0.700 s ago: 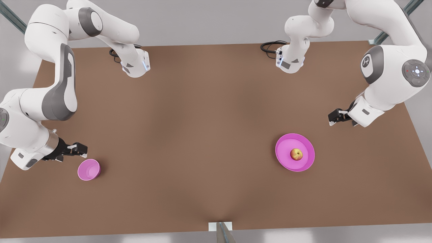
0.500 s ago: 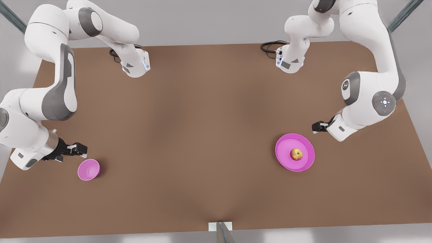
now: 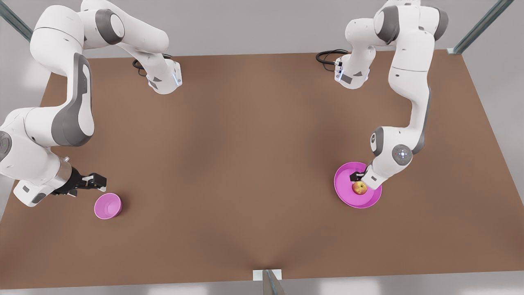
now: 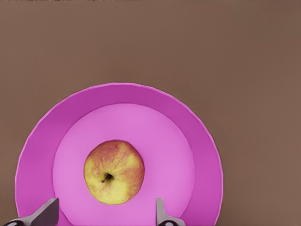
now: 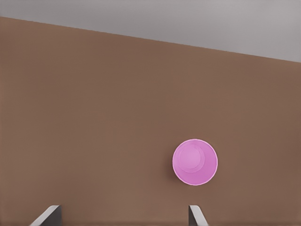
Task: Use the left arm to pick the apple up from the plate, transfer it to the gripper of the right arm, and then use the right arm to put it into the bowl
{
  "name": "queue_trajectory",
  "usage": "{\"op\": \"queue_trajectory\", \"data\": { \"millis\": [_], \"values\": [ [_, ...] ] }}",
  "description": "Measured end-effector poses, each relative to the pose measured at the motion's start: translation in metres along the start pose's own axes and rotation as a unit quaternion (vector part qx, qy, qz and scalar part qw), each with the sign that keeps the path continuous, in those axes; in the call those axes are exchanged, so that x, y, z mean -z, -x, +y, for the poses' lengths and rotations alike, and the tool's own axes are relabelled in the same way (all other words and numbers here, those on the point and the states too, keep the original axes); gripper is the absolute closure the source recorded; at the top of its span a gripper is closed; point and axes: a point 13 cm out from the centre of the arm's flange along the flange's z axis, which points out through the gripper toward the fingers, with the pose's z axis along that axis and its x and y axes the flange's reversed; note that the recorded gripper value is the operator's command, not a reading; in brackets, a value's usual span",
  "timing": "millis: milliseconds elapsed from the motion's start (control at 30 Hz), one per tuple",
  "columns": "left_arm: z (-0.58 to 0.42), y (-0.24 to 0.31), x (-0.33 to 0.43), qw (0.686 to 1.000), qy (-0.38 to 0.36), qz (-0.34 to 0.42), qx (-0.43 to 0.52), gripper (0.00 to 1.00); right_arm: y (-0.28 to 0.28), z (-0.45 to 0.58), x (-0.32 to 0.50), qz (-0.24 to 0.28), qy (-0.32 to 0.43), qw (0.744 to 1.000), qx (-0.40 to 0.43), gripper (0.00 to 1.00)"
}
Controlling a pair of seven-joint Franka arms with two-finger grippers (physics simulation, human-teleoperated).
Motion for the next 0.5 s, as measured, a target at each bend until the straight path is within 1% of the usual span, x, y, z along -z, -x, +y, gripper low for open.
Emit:
{"op": "queue_trajectory", "data": {
  "millis": [267,400,433,467,500],
  "values": [
    [0.0,-0.001,-0.045,1.0,0.002,-0.003,0.013,0.0,0.0,-0.001,0.0,0.0,0.0,1.0,-0.001,0.0],
    [-0.001,0.001,-0.051,1.0,0.002,-0.006,0.017,0.01,0.0,-0.001,0.0,0.0,0.0,1.0,0.0,0.0],
    [-0.001,0.002,-0.051,1.0,0.001,-0.007,0.018,0.07,0.0,-0.001,0.0,0.0,0.0,1.0,0.0,0.0],
    [-0.001,0.002,-0.052,1.0,0.002,-0.007,0.019,0.15,0.0,-0.001,0.0,0.0,0.0,1.0,0.0,0.0],
    [0.0,0.002,-0.054,1.0,0.002,-0.007,0.02,0.19,0.0,-0.001,0.0,0.0,0.0,1.0,-0.001,0.0]
  ]
}}
